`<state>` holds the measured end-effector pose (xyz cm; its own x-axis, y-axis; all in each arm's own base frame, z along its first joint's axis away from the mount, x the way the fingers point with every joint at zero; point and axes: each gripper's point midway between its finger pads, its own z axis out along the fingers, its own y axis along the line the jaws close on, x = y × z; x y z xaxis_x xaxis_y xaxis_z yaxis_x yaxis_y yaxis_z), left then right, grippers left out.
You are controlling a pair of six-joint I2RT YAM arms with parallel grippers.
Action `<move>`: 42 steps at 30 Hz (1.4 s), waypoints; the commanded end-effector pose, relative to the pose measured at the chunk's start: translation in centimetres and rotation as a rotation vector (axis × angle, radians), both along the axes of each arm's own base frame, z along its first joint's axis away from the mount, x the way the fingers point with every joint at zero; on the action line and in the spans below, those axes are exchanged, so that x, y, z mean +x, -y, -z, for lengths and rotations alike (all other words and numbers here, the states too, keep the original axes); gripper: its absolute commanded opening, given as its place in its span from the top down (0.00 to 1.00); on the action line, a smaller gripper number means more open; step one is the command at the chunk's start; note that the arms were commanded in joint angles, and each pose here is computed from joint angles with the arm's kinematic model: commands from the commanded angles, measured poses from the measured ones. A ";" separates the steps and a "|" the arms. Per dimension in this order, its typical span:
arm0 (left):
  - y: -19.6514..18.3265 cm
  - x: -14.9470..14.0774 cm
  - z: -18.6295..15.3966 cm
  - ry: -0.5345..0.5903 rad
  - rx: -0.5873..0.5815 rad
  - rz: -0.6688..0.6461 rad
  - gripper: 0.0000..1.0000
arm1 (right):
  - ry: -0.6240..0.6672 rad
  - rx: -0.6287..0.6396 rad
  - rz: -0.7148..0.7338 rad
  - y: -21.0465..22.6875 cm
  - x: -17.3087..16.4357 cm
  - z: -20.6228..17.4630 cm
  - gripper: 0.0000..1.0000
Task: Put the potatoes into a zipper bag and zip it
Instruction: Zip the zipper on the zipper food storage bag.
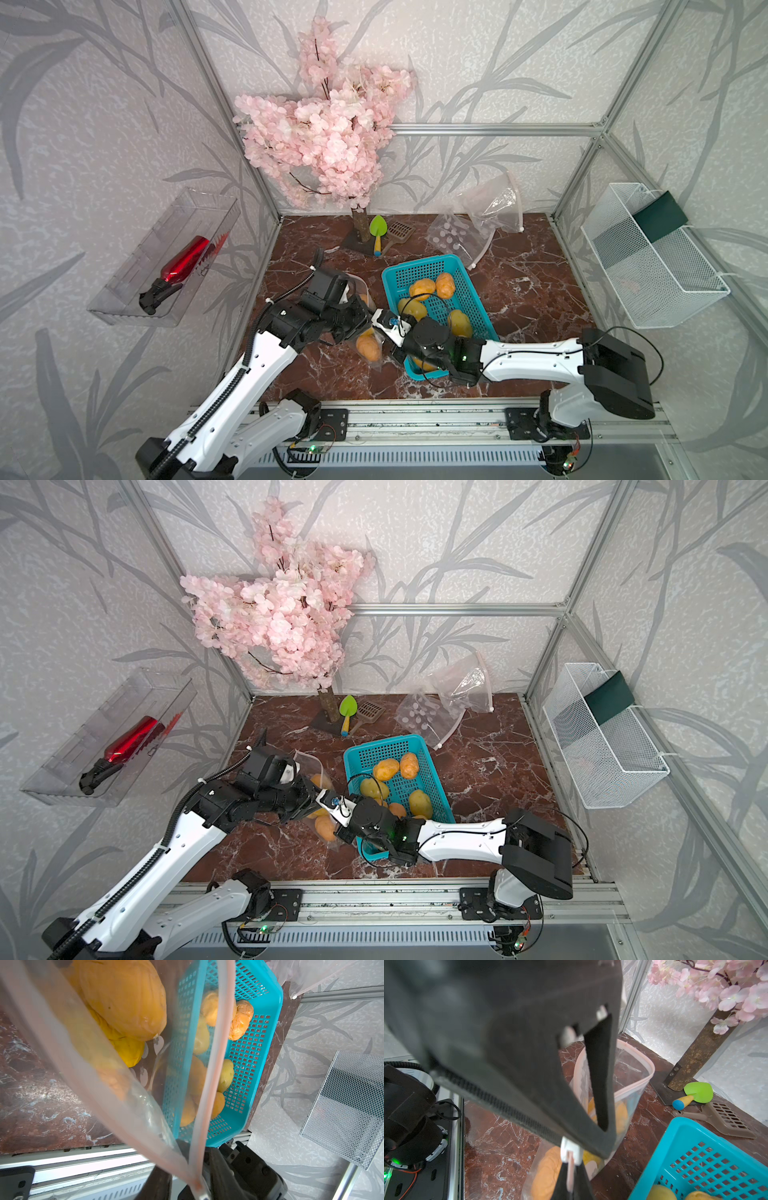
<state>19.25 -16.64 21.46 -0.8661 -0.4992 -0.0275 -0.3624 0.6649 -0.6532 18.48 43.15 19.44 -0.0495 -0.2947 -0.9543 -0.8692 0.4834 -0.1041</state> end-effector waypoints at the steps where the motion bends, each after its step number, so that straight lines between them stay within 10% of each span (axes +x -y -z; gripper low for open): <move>1: 0.2 -1.0 -1.2 0.003 -0.027 0.029 0.68 | 0.011 0.016 0.020 -0.4 0.5 -1.1 1.00; 25: -0.2 -0.2 -1.1 0.002 0.025 0.036 1.00 | 0.020 0.023 0.016 -0.2 0.4 -1.5 1.00; 42: -3.7 3.7 -0.9 0.061 0.191 -0.053 1.00 | 0.001 0.078 -0.039 0.1 -0.8 -2.5 1.00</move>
<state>21.19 -14.92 22.38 -0.8690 -0.4874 -0.0854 -0.3529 0.7314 -0.5835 18.44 43.37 20.68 -0.0386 -0.2577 -0.9654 -0.8739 0.4773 -0.0925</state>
